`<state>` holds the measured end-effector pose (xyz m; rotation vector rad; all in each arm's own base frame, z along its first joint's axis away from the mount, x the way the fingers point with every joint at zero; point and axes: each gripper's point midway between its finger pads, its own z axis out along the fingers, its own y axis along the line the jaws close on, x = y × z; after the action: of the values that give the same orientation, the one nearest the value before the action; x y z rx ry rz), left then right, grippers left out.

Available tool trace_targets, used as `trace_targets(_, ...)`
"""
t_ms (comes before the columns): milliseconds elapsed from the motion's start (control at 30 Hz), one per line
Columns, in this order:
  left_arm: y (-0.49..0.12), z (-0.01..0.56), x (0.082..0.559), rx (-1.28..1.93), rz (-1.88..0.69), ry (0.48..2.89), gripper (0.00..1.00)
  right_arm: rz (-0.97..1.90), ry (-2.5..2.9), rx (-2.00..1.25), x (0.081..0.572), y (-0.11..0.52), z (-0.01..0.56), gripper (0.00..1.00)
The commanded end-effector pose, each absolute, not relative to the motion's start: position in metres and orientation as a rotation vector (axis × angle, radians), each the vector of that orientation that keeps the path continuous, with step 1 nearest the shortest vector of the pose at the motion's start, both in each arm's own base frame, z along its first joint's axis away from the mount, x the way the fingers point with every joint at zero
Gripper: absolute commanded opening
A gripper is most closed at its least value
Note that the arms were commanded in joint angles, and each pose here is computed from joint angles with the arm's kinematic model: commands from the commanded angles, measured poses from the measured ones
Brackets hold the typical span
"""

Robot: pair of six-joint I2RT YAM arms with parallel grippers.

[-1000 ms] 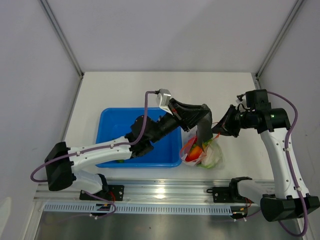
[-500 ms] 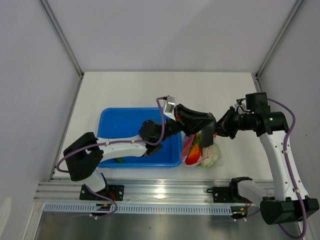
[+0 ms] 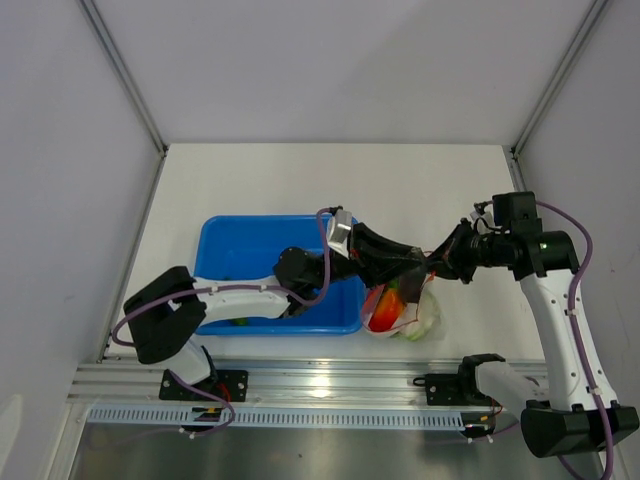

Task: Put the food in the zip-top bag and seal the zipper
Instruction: Place the fake seafood in the zipper food storage bag.

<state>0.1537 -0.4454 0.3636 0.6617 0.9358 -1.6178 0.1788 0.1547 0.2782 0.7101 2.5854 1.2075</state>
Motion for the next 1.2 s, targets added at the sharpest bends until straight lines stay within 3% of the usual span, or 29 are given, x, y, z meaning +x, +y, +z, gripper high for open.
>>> trace_targets(0, -0.428, 0.360, 0.141, 0.707, -1.559, 0.939, 0.01, 1.219, 2.526, 0.532, 0.178, 0.156, 0.303, 0.00)
trace_targets(100, -0.429, 0.332, 0.148, 0.765, -1.468, 1.125, 0.01, 1.096, 2.521, 0.501, 0.184, 0.145, 0.294, 0.00)
trace_targets(167, -0.422, 0.336, 0.141, 0.820, -1.430, 1.129, 0.01, 1.070, 2.512, 0.493, 0.186, 0.142, 0.287, 0.00)
trace_targets(500, -0.385, 0.285, 0.123, 0.817, -1.403, 1.267, 0.01, 1.224, 2.393, 0.482, 0.182, 0.154, 0.308, 0.00)
trace_targets(767, -0.384, 0.248, 0.108, 0.872, -1.427, 1.392, 0.15, 1.243, 2.374, 0.460, 0.176, 0.155, 0.315, 0.00)
trace_targets(1033, -0.388, 0.240, 0.107, 0.867, -1.422, 1.543, 0.15, 1.236, 2.361, 0.461, 0.169, 0.154, 0.314, 0.00)
trace_targets(1167, -0.384, 0.231, 0.109, 0.838, -1.392, 1.669, 0.20, 1.216, 2.356, 0.463, 0.168, 0.152, 0.312, 0.00)
